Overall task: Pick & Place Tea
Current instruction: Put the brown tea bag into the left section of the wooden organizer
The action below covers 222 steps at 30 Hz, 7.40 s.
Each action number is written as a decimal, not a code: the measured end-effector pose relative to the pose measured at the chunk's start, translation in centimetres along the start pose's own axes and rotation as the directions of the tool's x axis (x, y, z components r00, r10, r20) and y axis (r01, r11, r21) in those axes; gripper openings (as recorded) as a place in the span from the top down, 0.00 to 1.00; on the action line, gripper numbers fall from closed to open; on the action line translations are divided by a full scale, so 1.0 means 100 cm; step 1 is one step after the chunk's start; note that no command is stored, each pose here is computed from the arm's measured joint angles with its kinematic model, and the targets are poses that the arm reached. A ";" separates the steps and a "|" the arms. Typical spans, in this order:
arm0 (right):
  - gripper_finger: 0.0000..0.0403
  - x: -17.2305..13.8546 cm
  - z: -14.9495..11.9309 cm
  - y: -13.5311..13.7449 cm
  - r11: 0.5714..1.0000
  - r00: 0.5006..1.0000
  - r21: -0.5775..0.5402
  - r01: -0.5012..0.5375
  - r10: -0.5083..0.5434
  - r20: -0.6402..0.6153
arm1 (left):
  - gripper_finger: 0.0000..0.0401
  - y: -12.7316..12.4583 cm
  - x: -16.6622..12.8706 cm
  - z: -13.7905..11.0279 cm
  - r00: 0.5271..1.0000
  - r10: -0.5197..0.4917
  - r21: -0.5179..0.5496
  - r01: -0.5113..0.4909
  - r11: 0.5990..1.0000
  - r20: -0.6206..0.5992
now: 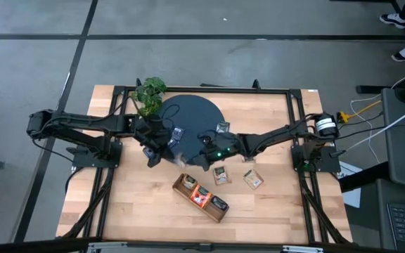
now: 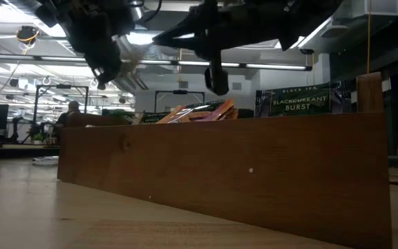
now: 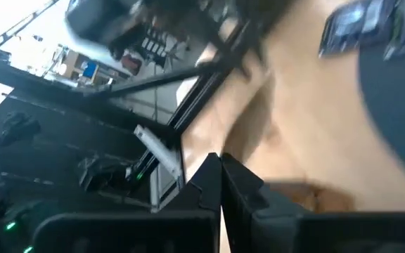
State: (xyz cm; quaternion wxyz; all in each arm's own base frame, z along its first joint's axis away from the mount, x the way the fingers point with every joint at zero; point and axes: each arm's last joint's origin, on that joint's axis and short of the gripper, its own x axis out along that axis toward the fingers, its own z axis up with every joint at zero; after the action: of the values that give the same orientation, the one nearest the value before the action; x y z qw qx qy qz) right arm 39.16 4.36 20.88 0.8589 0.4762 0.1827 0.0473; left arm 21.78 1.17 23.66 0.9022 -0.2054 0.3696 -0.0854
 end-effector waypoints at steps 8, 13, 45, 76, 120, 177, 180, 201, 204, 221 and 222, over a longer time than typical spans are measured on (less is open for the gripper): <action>1.00 0.006 -0.022 0.016 0.996 0.991 0.030 0.082 -0.078 -0.112 | 0.78 0.000 -0.001 -0.010 0.992 -0.059 -0.071 0.051 0.996 -0.113; 1.00 0.007 -0.025 0.032 0.976 0.955 -0.044 0.211 -0.216 -0.205 | 0.78 0.001 -0.001 -0.013 0.990 -0.046 -0.081 0.036 0.996 -0.134; 1.00 0.023 -0.046 0.013 0.899 0.880 -0.146 0.413 -0.436 -0.191 | 0.77 0.002 -0.001 -0.012 0.993 0.007 -0.095 -0.019 0.995 -0.119; 0.83 -0.009 -0.046 0.033 0.909 0.887 -0.246 0.336 -0.393 -0.242 | 0.78 0.001 0.000 -0.005 0.999 0.018 -0.123 -0.023 0.992 -0.044; 0.97 -0.132 -0.078 -0.054 0.413 0.427 0.117 0.903 -0.889 -0.164 | 0.78 0.043 0.112 0.123 0.996 0.007 -0.268 -0.031 0.963 -0.090; 0.98 -0.123 -0.059 -0.120 0.745 0.753 0.129 0.654 -0.626 -0.203 | 0.60 0.086 0.162 0.108 0.991 0.109 -0.048 -0.113 0.992 -0.082; 0.98 -0.119 -0.059 -0.121 0.758 0.767 0.136 0.638 -0.612 -0.191 | 0.60 0.093 0.169 0.104 0.989 0.119 -0.154 -0.132 0.979 -0.089; 0.98 -0.100 -0.059 -0.128 0.823 0.842 0.181 0.538 -0.514 -0.164 | 0.61 0.110 0.192 0.085 0.983 0.048 -0.237 -0.090 0.967 -0.177; 0.98 -0.099 -0.059 -0.128 0.824 0.843 0.181 0.536 -0.512 -0.164 | 0.61 0.110 0.193 0.084 0.983 0.057 -0.234 -0.098 0.967 -0.176; 0.98 -0.099 -0.059 -0.128 0.823 0.842 0.182 0.539 -0.516 -0.160 | 0.69 0.127 0.169 0.091 0.980 0.094 -0.268 -0.140 0.953 -0.176; 0.98 -0.099 -0.059 -0.128 0.823 0.842 0.182 0.538 -0.515 -0.160 | 0.69 0.126 0.168 0.091 0.979 0.091 -0.266 -0.139 0.954 -0.183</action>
State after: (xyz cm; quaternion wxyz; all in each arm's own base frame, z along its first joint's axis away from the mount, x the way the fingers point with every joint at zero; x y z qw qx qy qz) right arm 26.62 -0.41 10.02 0.7695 0.4960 0.3557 -0.1878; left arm 40.17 10.18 13.38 0.8334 -0.3000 0.4641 0.0029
